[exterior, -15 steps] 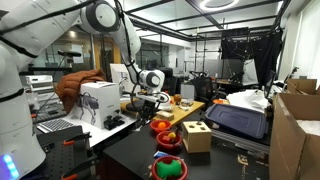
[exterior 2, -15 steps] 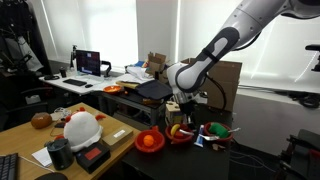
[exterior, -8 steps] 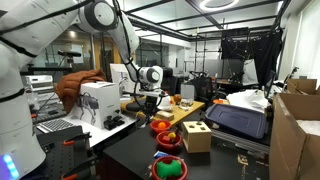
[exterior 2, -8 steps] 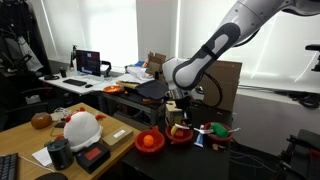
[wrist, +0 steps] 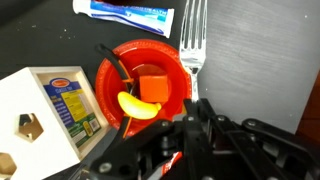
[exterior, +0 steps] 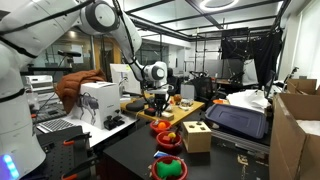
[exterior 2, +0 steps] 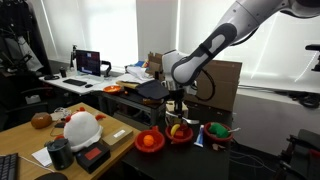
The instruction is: Pick up the fork on the table and put it in the bowl with the banana
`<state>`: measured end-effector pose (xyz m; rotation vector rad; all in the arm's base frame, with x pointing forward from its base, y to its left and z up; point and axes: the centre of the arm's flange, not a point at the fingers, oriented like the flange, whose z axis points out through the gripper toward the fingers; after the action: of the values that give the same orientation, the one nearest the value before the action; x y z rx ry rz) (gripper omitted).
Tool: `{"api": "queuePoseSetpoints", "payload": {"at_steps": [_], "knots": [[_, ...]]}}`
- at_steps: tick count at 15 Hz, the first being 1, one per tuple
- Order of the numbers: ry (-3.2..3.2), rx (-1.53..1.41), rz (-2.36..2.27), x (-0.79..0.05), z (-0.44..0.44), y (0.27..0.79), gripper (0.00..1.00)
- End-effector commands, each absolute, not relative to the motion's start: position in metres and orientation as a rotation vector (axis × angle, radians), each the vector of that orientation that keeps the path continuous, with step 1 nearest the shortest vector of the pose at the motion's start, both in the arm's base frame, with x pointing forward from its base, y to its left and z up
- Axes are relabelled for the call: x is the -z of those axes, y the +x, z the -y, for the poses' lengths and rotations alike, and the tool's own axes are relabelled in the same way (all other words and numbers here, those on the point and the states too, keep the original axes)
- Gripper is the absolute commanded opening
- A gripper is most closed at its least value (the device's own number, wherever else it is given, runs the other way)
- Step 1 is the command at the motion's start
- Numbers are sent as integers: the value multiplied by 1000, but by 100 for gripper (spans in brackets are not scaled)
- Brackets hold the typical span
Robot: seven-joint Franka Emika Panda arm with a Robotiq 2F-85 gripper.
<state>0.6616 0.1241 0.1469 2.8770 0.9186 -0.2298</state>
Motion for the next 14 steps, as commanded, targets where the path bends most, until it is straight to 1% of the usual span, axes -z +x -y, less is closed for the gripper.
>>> {"api": "queuePoseSetpoints", "payload": {"at_steps": [1, 8, 14], "knots": [[2890, 131, -885, -134, -115, 684, 2], [2912, 37, -825, -90, -88, 713, 2], [2926, -43, -806, -82, -89, 731, 2]]}}
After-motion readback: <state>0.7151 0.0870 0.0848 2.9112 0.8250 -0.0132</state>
